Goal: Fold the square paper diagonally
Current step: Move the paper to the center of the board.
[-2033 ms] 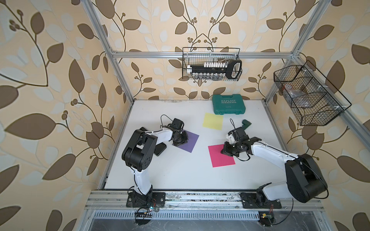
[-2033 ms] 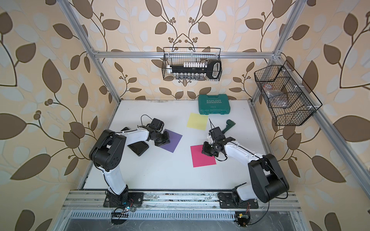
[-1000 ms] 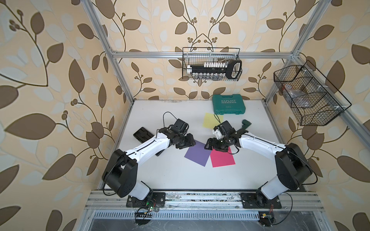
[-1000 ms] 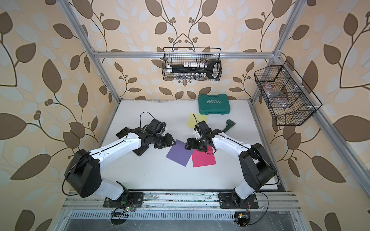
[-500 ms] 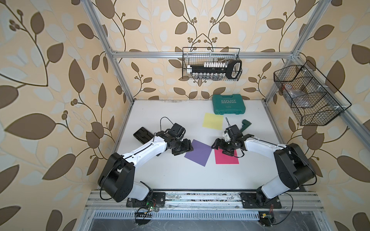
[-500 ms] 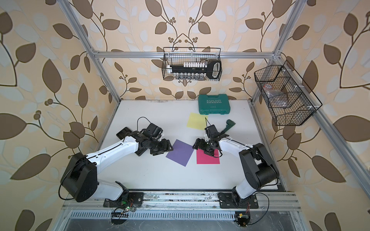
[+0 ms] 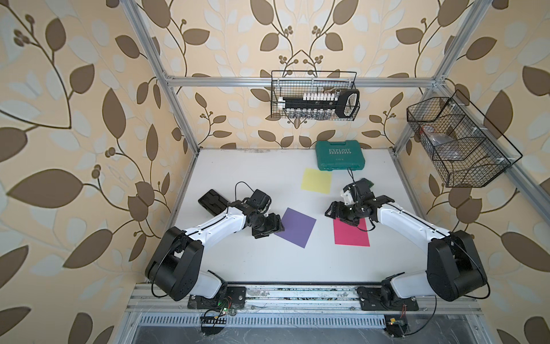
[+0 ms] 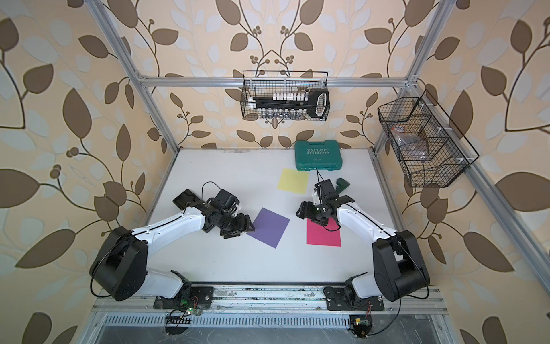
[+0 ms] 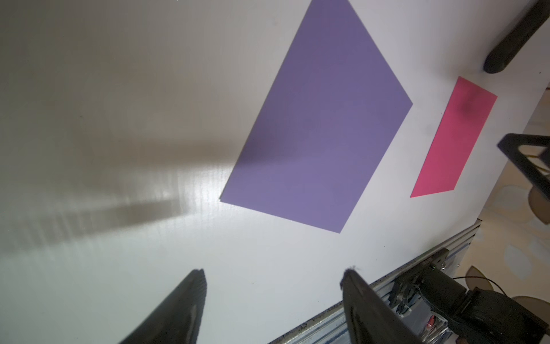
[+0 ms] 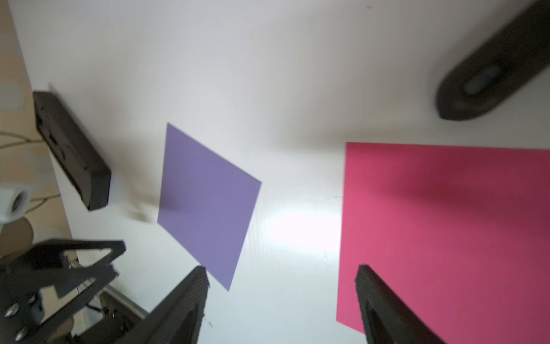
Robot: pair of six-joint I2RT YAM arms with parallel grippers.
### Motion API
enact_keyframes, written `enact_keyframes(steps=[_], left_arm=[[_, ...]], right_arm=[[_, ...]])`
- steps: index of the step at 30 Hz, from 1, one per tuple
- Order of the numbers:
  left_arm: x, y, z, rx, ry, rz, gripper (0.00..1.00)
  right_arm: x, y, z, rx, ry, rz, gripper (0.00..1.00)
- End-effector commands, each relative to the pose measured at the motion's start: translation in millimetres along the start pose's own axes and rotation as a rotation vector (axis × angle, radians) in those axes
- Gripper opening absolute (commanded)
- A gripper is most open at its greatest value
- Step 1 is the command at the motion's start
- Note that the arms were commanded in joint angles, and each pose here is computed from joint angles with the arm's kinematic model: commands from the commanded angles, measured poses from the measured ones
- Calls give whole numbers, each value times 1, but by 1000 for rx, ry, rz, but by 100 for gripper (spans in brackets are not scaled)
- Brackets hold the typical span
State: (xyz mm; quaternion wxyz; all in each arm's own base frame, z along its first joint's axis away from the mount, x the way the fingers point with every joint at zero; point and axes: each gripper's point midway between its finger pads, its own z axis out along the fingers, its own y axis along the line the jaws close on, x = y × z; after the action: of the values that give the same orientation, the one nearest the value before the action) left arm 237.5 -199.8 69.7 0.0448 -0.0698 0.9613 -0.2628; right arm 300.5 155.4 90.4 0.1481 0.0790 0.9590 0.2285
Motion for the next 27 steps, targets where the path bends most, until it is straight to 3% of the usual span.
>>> enact_keyframes(steps=[1, 6, 16, 20, 27], left_arm=[[-1, -6, -1, 71, -4, 21, 71], [2, 0, 7, 64, 20, 3, 62], [2, 7, 20, 61, 33, -47, 47], [-2, -6, 18, 105, 35, -36, 42], [-12, -30, 26, 126, 38, -24, 23]], right_arm=[[12, 19, 0, 40, 75, -148, 77], [20, 36, 25, 78, 181, -237, 69], [12, 44, 62, 60, 235, -195, 58], [9, 43, 68, 62, 244, -181, 54], [3, 34, 74, 32, 251, -121, 53]])
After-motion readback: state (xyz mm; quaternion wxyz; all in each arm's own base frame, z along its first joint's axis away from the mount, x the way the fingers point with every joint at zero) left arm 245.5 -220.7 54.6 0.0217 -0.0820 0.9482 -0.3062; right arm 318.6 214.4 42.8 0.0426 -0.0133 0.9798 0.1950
